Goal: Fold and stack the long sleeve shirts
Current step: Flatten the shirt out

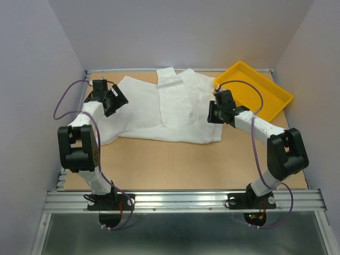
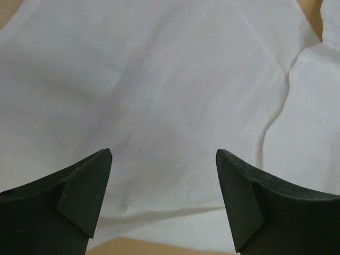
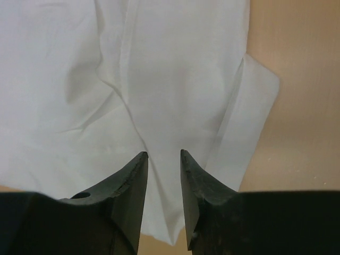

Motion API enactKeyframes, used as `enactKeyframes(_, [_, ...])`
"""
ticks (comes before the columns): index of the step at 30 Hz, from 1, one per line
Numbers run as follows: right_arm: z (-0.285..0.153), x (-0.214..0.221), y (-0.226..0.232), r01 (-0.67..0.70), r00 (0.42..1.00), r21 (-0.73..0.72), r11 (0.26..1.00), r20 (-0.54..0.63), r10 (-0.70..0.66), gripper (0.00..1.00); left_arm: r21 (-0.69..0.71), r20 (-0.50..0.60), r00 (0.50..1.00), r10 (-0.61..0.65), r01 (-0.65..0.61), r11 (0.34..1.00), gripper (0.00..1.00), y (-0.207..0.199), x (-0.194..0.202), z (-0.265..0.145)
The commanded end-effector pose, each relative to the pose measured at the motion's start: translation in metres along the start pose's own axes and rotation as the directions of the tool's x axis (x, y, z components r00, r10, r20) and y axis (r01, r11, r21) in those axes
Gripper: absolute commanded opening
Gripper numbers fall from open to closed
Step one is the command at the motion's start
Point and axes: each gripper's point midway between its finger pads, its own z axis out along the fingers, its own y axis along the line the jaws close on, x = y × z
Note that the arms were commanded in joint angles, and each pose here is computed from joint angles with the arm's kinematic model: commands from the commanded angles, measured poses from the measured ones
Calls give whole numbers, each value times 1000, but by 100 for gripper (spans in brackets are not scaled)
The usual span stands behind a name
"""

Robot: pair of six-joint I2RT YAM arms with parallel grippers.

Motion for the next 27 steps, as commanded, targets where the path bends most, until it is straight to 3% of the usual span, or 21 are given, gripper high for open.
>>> enactKeyframes(1, [22,-39,1,-10,995,41,999,96,6,36,37,35,999,-13,12,999,91,-21,-31,34])
enactKeyframes(7, [57,-26,2,-3,999,49,999,32,2,36,-12,-56,997,-53,52,999,91,-3,-8,81])
enactKeyframes(11, [70,-3,2,-6,999,31,1000,-36,7,37,-36,-97,989,-114,111,993,91,20,11,86])
enactKeyframes(14, [66,21,3,-15,996,-1,1000,-92,15,37,-41,-180,968,-177,172,984,91,44,45,80])
enactKeyframes(17, [49,44,0,-43,990,-17,999,-136,40,37,-32,-190,961,-202,200,979,91,54,56,65])
enactKeyframes(19, [33,71,-3,-79,977,-30,996,-199,71,37,-63,-227,945,-234,226,972,91,72,83,50])
enactKeyframes(20, [28,82,-6,-80,973,-26,996,-221,73,37,-45,-215,948,-234,230,972,91,68,78,46])
enactKeyframes(24, [1,123,-16,-131,944,-10,991,-307,122,38,-60,-252,930,-266,260,964,91,82,113,18])
enactKeyframes(27, [-20,146,-19,-157,922,-16,987,-359,141,39,-24,-211,943,-258,259,966,91,80,117,-8])
